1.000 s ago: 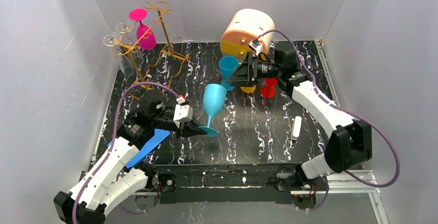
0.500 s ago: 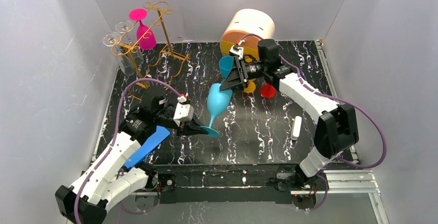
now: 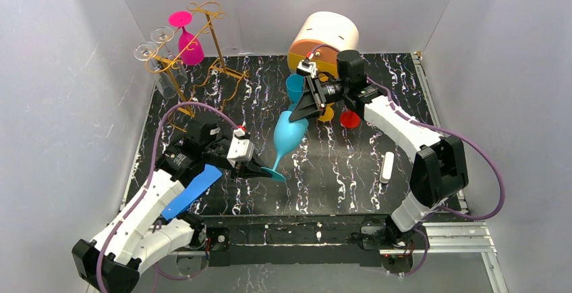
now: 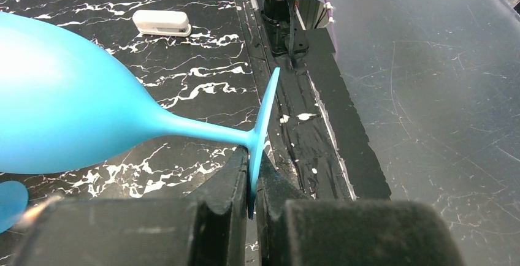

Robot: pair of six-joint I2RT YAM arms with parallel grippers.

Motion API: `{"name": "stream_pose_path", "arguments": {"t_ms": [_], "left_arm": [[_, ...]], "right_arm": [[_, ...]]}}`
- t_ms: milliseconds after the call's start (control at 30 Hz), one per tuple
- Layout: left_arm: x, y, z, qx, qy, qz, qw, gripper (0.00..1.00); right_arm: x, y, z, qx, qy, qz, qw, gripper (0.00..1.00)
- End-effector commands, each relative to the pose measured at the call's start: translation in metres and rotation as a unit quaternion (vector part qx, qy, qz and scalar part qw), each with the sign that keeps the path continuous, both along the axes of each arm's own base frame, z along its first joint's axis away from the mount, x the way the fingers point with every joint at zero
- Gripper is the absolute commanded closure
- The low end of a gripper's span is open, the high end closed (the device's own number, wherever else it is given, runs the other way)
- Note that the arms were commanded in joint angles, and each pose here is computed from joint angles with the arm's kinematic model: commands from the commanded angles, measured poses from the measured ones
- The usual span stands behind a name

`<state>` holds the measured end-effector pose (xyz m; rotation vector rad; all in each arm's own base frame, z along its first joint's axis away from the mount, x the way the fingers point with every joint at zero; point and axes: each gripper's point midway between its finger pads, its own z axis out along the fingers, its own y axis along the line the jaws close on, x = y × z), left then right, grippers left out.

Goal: Take the wine glass off the wine glass rack
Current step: Place the wine glass at the center of the board.

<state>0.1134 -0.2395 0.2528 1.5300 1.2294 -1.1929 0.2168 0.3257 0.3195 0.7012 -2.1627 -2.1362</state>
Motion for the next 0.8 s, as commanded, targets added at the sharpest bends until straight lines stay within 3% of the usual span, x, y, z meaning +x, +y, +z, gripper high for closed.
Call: {"name": "stream_pose_path", "arguments": {"t_ms": [0, 100, 200, 300, 767], "left_arm": [[-0.004, 0.003, 0.006, 0.004, -0.005, -0.004, 1.000, 1.00], [-0.005, 0.005, 0.004, 0.009, -0.006, -0.003, 1.000, 1.00], [-0.006, 0.006, 0.004, 0.011, -0.006, -0.003, 1.000, 1.00], [-0.006, 0.006, 0.004, 0.011, -0.005, -0.003, 1.000, 1.00], [-0.006, 0.007, 0.014, 0.013, -0.013, 0.003, 1.000, 1.00]], "right_arm": [[-0.013, -0.007, 0.014, 0.022, -0.022, 0.028, 0.999, 0.68], [-0.015, -0.007, 0.015, 0.023, -0.021, 0.030, 0.999, 0.70], [-0.016, -0.009, 0.016, 0.023, -0.021, 0.030, 0.999, 0.58], [-0.017, -0.009, 0.018, 0.024, -0.023, 0.031, 0.999, 0.57], [-0.012, -0.008, 0.014, 0.013, -0.020, 0.029, 0.999, 0.89]]}}
